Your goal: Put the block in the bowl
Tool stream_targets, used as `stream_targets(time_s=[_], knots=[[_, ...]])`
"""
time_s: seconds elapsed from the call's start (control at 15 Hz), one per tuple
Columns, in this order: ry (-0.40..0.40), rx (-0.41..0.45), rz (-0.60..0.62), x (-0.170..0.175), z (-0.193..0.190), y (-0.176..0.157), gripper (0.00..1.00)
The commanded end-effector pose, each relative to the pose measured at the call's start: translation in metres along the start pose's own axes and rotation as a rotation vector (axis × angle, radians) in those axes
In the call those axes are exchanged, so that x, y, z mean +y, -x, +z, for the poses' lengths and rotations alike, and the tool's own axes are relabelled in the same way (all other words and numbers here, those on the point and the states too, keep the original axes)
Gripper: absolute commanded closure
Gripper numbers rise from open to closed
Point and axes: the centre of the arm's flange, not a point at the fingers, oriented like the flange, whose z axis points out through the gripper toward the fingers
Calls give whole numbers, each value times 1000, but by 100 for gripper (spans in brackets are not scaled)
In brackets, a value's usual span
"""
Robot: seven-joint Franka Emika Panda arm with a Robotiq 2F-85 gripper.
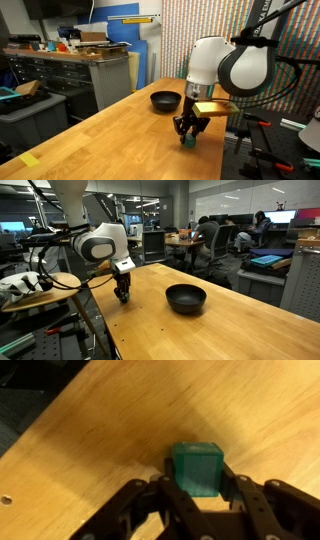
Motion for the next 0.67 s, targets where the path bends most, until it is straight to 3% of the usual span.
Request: stream_targets(time_s=[0.0, 0.6], knots=[[32, -8, -38, -3, -27, -3, 83], [217, 9, -156, 24, -121, -62, 83]])
